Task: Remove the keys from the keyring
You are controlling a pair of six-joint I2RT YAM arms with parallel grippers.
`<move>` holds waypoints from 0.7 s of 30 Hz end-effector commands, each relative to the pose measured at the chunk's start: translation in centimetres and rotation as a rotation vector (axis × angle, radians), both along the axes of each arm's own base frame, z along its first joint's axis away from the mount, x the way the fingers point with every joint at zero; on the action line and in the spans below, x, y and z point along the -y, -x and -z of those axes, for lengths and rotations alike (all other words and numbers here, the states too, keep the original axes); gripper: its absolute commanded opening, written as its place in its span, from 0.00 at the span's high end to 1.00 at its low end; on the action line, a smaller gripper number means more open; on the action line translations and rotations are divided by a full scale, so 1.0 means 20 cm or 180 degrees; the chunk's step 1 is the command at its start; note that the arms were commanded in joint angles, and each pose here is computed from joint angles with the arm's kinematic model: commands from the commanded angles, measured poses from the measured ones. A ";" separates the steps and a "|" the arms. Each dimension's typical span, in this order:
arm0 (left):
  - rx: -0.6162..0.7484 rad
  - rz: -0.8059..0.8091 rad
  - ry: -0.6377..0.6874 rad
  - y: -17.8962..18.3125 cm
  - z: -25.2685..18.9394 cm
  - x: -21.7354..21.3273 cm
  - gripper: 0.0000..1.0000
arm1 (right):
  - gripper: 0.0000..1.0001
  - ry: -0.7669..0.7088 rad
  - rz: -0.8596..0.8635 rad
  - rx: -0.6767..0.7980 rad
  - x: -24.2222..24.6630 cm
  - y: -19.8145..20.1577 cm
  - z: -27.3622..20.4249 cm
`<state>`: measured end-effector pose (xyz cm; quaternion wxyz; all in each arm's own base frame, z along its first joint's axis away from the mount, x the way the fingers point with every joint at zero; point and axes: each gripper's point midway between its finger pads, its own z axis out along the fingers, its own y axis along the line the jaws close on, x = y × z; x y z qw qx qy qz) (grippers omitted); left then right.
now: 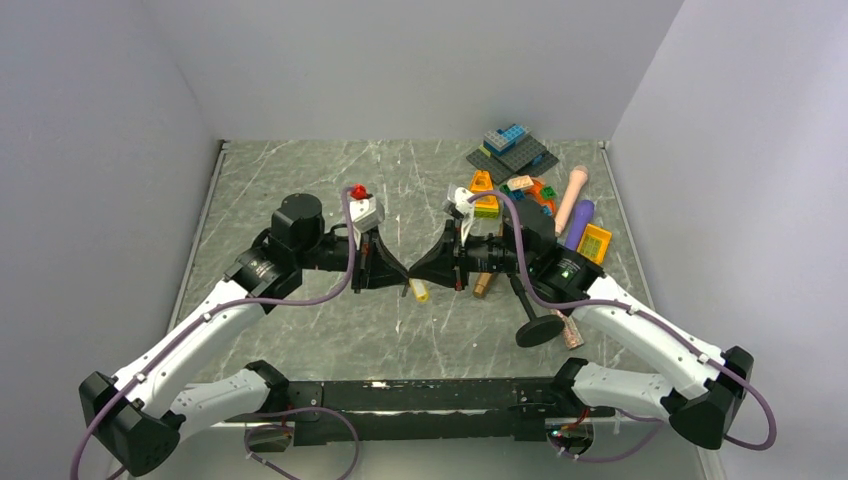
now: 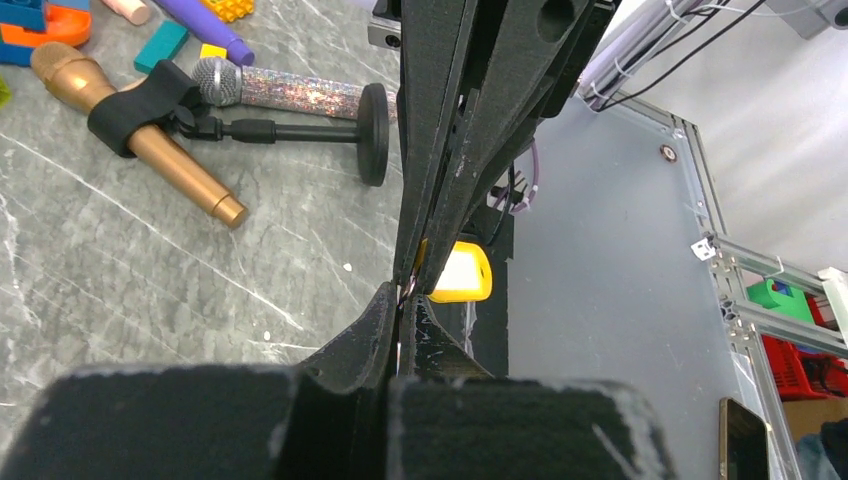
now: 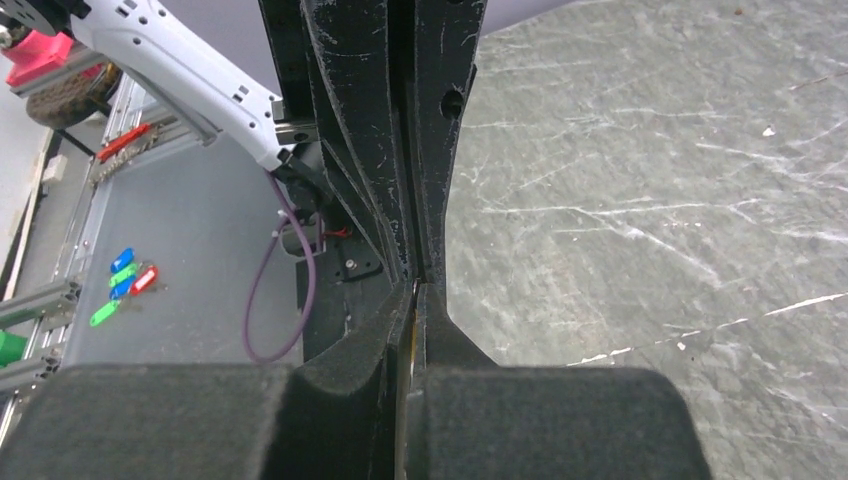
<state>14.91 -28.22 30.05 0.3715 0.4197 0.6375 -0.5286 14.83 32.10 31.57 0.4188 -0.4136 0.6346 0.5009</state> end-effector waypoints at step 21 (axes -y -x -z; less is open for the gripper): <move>0.0455 0.0468 -0.0135 0.14 -0.02 0.17 1.00 | 1.00 0.0596 -0.0474 -0.0207 -0.02 0.12 0.12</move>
